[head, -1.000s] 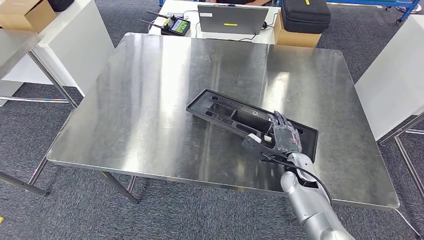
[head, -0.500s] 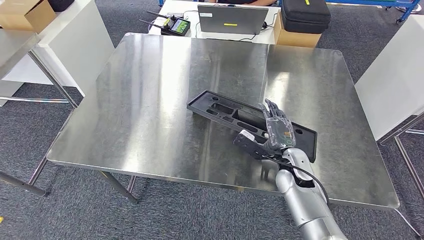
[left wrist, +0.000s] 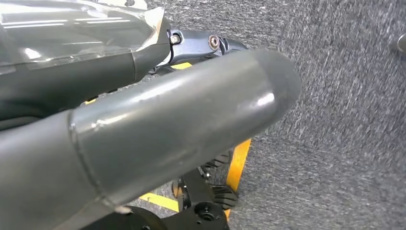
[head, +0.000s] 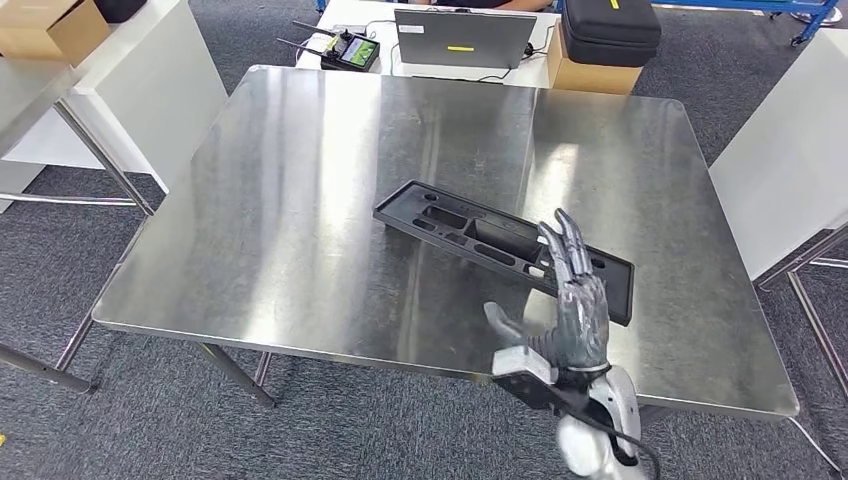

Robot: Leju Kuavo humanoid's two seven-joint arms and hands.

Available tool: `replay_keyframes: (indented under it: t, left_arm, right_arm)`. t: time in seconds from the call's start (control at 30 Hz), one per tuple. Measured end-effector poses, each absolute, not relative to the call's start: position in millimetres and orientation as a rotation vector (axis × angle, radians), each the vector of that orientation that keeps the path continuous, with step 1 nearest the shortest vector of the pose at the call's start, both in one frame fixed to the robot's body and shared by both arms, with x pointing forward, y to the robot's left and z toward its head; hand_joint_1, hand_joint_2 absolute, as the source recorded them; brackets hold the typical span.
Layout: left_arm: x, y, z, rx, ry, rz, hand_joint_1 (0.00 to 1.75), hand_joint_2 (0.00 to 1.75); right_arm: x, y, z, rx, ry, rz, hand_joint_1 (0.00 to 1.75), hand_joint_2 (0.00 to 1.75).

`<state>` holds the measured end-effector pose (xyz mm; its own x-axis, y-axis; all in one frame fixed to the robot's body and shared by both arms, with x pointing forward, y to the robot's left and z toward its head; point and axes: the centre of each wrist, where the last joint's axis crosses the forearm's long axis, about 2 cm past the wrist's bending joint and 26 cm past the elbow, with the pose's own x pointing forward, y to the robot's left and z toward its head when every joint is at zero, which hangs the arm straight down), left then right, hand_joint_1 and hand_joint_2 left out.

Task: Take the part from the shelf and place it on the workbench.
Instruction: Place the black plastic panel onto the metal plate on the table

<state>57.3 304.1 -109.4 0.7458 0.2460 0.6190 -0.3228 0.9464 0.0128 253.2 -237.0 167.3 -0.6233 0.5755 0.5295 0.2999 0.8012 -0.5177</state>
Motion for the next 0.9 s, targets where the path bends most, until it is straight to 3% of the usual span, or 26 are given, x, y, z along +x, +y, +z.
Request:
replay_keyframes:
  t: [0.17,0.3,0.6,0.9]
  left_arm:
    - [56,305,-110,0.149,-0.649,0.361,0.00,0.00]
    - [54,304,-110,0.172,-0.640,0.417,0.00,0.00]
    - [50,300,-110,0.221,-0.590,0.578,0.00,0.00]
    - [47,296,-111,0.226,-0.545,0.666,0.00,0.00]
  right_arm:
    - [217,-223,161,-0.244,-2.385,0.196,0.00,1.75]
    - [209,-211,157,-0.063,-2.393,0.087,0.00,0.00]
    - [217,-171,145,0.143,-2.333,0.129,0.00,0.00]
    - [216,-158,137,0.121,-2.297,0.190,0.00,0.00]
